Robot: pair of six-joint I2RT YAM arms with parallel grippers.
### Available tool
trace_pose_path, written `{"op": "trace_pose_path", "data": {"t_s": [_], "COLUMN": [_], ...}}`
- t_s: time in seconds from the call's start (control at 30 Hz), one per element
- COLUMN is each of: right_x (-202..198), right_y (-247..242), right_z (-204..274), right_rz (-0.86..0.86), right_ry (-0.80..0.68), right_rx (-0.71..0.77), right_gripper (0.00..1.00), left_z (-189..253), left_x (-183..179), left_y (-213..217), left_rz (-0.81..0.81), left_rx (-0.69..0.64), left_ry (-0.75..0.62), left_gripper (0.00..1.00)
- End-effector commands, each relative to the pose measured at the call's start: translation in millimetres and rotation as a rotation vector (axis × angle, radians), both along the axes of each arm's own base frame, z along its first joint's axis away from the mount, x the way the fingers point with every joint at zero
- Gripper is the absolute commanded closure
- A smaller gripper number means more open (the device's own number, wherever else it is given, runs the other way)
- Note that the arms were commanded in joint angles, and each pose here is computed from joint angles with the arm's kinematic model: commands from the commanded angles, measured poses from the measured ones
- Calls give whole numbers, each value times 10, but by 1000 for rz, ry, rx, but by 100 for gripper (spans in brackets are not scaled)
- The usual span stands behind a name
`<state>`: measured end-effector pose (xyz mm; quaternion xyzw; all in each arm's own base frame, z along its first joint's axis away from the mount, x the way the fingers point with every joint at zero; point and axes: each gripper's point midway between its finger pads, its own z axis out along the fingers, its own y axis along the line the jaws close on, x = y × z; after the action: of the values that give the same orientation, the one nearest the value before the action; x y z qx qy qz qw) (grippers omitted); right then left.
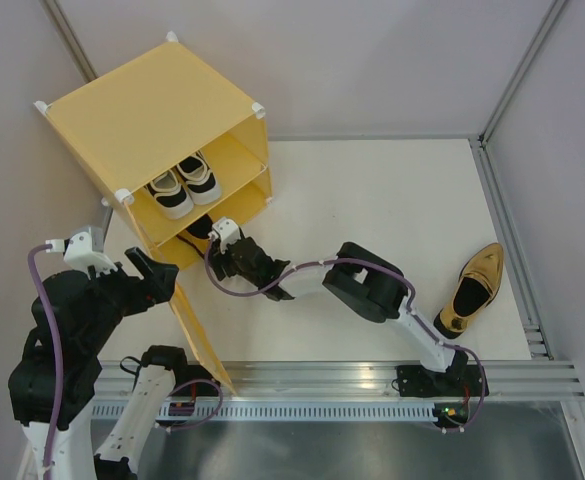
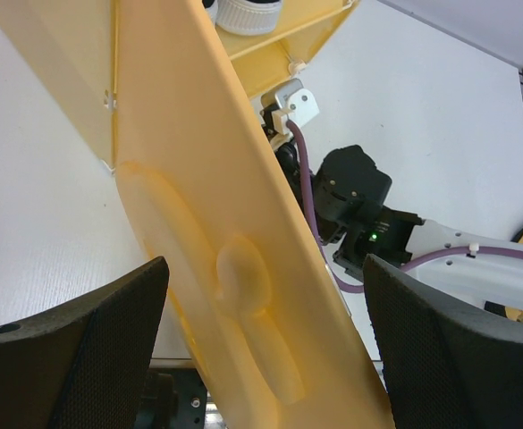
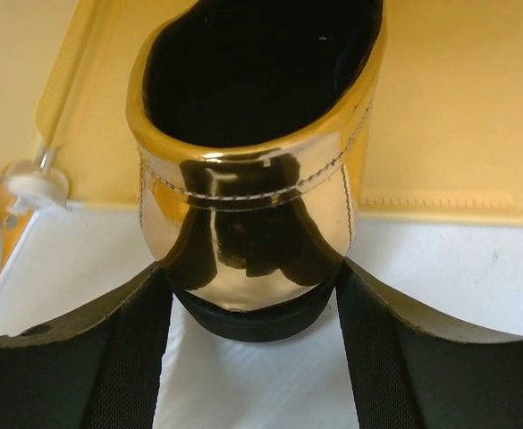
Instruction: Place and organize the shoes in the shoe cabinet
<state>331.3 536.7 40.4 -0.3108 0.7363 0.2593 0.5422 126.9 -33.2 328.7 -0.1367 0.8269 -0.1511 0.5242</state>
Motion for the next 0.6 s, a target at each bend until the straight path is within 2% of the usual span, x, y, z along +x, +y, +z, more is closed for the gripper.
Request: {"op": "trace_pose_path", "data": {"t_s": [0.0, 0.27, 0.47, 0.57], "right_x": [266, 412, 472, 558], "right_y": [195, 341, 398, 343], "right_z": [403, 430, 287, 191], "right_rz": [-80, -97, -92, -99], "right_ry": [-50, -22, 45, 103], "right_rx": [129, 170, 139, 141], "right_gripper": [99, 99, 94, 89], "left_z": [1, -25, -33, -27], "left_x": [-8, 6, 5, 9], "left_y": [26, 29, 29, 30], "left_rz": [8, 3, 3, 2], "left_rx": [15, 27, 27, 30], "left_ry": [20, 38, 39, 37], "left_gripper": [8, 8, 8, 8]}}
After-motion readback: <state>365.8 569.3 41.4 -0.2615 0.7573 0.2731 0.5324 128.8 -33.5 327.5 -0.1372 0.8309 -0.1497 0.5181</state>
